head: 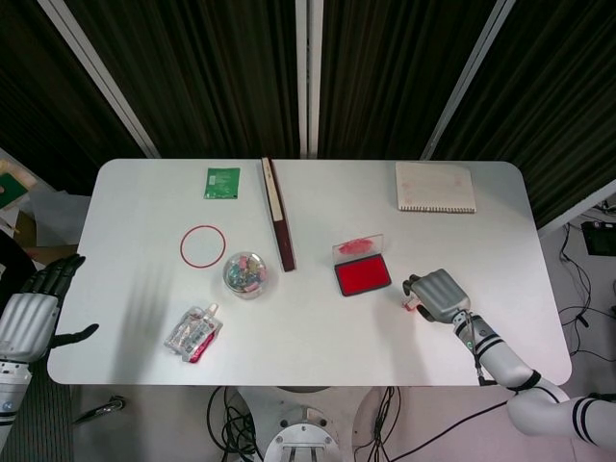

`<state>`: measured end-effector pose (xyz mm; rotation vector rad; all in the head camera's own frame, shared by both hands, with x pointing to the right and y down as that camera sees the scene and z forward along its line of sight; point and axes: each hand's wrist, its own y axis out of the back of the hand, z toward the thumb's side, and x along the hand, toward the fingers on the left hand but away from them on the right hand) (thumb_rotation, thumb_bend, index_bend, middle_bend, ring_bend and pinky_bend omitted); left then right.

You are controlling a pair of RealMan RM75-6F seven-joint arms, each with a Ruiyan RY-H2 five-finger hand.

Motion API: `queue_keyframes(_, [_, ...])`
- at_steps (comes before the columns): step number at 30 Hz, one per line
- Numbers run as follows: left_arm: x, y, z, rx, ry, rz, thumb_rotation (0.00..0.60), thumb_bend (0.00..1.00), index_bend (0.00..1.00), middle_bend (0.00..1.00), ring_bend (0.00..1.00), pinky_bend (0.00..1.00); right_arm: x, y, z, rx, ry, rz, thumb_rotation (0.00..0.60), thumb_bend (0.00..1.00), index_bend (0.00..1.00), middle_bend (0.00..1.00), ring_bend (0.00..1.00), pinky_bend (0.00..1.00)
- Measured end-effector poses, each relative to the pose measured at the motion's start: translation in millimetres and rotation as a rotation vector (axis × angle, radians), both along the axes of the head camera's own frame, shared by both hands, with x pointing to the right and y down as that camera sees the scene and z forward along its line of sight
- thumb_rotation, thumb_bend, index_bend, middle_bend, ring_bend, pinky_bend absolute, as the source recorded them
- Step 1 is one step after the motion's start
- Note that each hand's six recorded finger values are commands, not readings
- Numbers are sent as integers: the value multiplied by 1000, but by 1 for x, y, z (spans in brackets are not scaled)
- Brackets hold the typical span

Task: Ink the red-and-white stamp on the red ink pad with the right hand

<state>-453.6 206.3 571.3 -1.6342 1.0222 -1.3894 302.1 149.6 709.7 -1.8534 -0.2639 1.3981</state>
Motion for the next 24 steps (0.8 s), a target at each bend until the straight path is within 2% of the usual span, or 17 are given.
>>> queue_keyframes(6, [0, 0, -1, 3, -1, 0, 557, 47, 54, 82, 85, 189, 2, -1, -6, 18, -14, 11, 600, 301, 389, 338, 801, 994])
queue_keyframes(10, [-1, 0, -2, 6, -3, -4, 558, 47, 54, 82, 85, 189, 5, -3, -19, 52, -48, 37, 600, 289, 321, 319, 794, 990])
queue_keyframes(12, [-2, 1, -3, 7, -4, -10, 557, 47, 54, 82, 85, 189, 9, -2, -31, 84, -76, 58, 600, 265, 256, 303, 741, 959])
queue_keyframes(13, [-3, 1, -4, 7, -4, -12, 557, 47, 54, 82, 85, 189, 12, -2, -37, 101, -90, 70, 600, 248, 205, 280, 663, 921])
queue_keyframes(15, [-3, 0, -5, 10, -3, -13, 557, 48, 54, 82, 85, 189, 20, -1, -54, 152, -130, 106, 600, 204, 78, 165, 334, 643])
queue_keyframes(16, [-3, 0, -6, 12, -4, -12, 555, 48, 54, 82, 85, 189, 25, -1, -62, 183, -146, 125, 600, 171, 22, 82, 140, 372])
queue_keyframes(17, [-3, -1, -8, 16, -7, -9, 555, 47, 54, 82, 85, 189, 31, -1, -70, 220, -159, 144, 600, 140, 0, 22, 20, 140])
queue_keyframes(18, [-3, -2, -9, 19, -9, -8, 554, 48, 54, 82, 85, 189, 40, -1, -81, 278, -168, 171, 600, 124, 0, 4, 0, 45])
queue_keyframes(19, [-3, -2, -10, 22, -11, -6, 559, 47, 54, 82, 85, 189, 49, -1, -90, 327, -168, 192, 600, 105, 0, 0, 0, 0])
queue_keyframes(21, [-3, -5, -13, 37, -18, -4, 559, 47, 54, 82, 85, 189, 74, 4, -110, 440, -148, 256, 600, 97, 0, 0, 0, 0])
queue_keyframes(24, [-2, -7, -14, 49, -23, -3, 559, 47, 54, 82, 85, 189, 114, 20, -131, 546, -91, 362, 600, 88, 0, 0, 0, 0])
